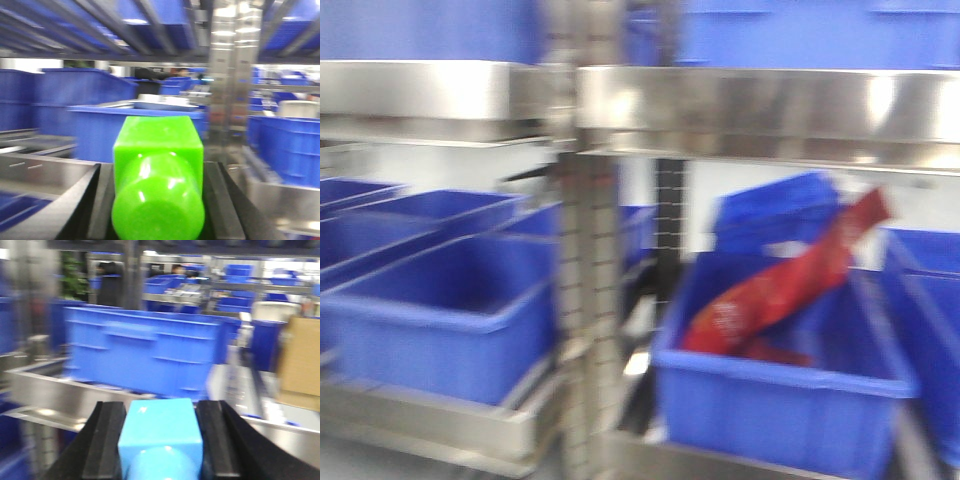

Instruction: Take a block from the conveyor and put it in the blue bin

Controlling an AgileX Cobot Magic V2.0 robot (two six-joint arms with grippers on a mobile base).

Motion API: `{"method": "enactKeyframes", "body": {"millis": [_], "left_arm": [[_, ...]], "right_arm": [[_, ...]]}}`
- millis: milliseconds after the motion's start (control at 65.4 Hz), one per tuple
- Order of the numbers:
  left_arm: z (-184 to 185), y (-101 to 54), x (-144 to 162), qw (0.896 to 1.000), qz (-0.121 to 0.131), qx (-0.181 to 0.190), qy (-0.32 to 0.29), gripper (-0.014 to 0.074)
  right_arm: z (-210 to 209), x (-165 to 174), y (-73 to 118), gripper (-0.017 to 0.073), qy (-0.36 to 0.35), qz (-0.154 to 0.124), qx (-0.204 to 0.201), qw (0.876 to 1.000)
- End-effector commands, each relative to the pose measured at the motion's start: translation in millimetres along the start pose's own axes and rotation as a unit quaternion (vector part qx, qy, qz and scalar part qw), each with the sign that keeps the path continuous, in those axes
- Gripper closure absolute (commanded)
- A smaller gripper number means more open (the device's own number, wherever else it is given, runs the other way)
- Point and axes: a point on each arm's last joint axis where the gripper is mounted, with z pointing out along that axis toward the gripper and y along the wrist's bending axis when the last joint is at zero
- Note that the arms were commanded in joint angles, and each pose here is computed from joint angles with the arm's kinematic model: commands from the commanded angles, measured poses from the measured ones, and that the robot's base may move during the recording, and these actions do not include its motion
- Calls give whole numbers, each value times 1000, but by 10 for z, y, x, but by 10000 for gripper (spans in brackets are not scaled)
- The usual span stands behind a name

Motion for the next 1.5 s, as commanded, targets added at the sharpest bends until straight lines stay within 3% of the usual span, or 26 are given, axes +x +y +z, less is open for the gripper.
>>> {"method": "enactKeyframes", "body": {"millis": [0,1484], "left_arm": [[-14,2,-26,1000,3,-1,-13,704],[-14,2,-26,1000,3,-1,-13,704]], "right_arm": [[-8,-10,-7,721,-9,2,4,1000],[-8,-10,-7,721,-9,2,4,1000]]}}
